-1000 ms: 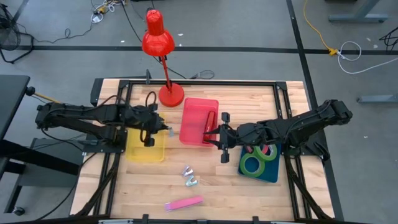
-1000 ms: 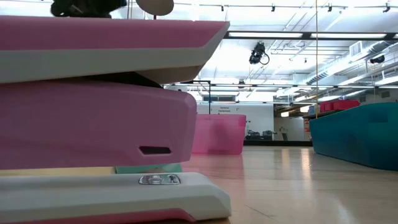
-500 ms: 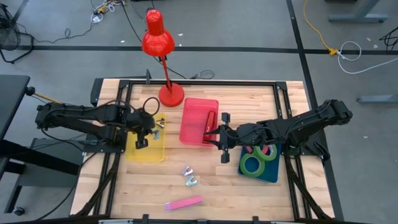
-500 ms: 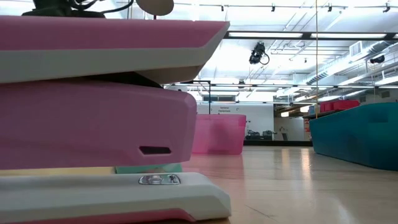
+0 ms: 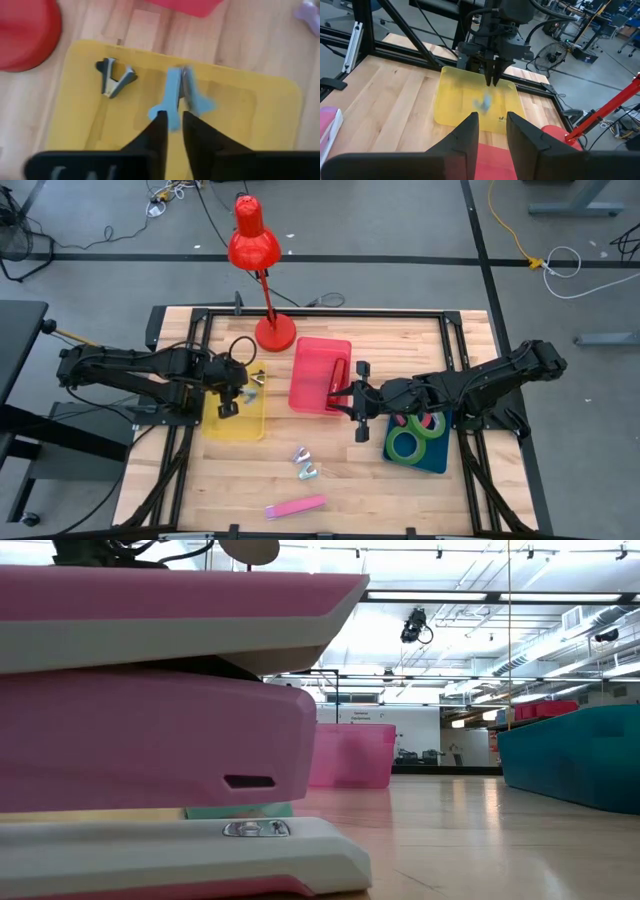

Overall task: Pick and place Stapler, Stapler remover, tape
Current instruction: Put the light blue staple remover into the yellow bin, then put the purple staple remover into the yellow bin

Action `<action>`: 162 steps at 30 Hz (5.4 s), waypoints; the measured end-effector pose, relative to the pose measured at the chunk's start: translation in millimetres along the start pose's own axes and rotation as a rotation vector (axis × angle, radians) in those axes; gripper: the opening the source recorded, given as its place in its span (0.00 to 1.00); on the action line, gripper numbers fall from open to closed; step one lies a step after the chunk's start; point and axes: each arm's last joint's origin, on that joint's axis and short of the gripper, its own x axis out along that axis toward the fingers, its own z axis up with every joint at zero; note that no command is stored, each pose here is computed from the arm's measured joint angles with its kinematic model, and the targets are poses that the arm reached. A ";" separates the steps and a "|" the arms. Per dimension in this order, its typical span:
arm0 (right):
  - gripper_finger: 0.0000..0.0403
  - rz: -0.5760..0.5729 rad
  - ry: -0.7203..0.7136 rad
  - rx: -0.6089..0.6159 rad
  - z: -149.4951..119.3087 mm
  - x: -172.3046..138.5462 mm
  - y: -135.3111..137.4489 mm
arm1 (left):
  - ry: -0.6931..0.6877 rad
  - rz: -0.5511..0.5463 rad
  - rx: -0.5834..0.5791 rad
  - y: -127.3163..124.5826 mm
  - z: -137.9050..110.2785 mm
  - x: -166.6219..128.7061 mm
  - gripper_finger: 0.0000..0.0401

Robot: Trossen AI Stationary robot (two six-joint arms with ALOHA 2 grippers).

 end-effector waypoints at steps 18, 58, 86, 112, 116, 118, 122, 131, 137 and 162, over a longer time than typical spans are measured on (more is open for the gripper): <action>0.25 0.002 0.090 0.026 -9.3 0.3 -0.3 | -0.280 -0.167 0.061 -8.9 27.7 -4.6 0.56; 0.05 0.026 -0.215 0.232 -118.2 -30.9 -62.5 | -0.373 -0.192 0.050 -10.4 36.4 -7.8 0.56; 0.05 0.126 -0.526 0.349 -211.4 -91.9 -33.7 | -0.382 -0.193 0.050 -10.6 37.2 -8.2 0.56; 0.05 0.090 -0.471 0.387 -213.8 -104.0 -35.2 | -0.391 -0.195 0.049 -10.7 37.9 -8.4 0.56; 0.05 0.061 -0.411 0.398 -218.8 -104.6 -34.8 | -0.390 -0.194 0.048 -10.6 37.9 -8.3 0.56; 0.05 0.053 -0.386 0.405 -221.0 -105.0 -34.5 | -0.390 -0.194 0.048 -10.6 37.9 -8.3 0.56; 0.05 0.035 -0.364 0.413 -223.1 -107.2 -34.7 | -0.390 -0.195 0.049 -10.7 37.9 -8.3 0.56; 0.05 -0.006 -0.274 0.421 -231.9 -111.2 -33.7 | -0.390 -0.195 0.049 -10.7 37.9 -8.3 0.56; 0.05 -0.004 -0.258 0.431 -234.3 -115.1 -33.2 | -0.390 -0.194 0.048 -10.6 37.9 -8.3 0.56; 0.05 0.013 -0.218 0.433 -243.4 -129.0 -31.0 | -0.390 -0.195 0.049 -10.7 37.9 -8.4 0.56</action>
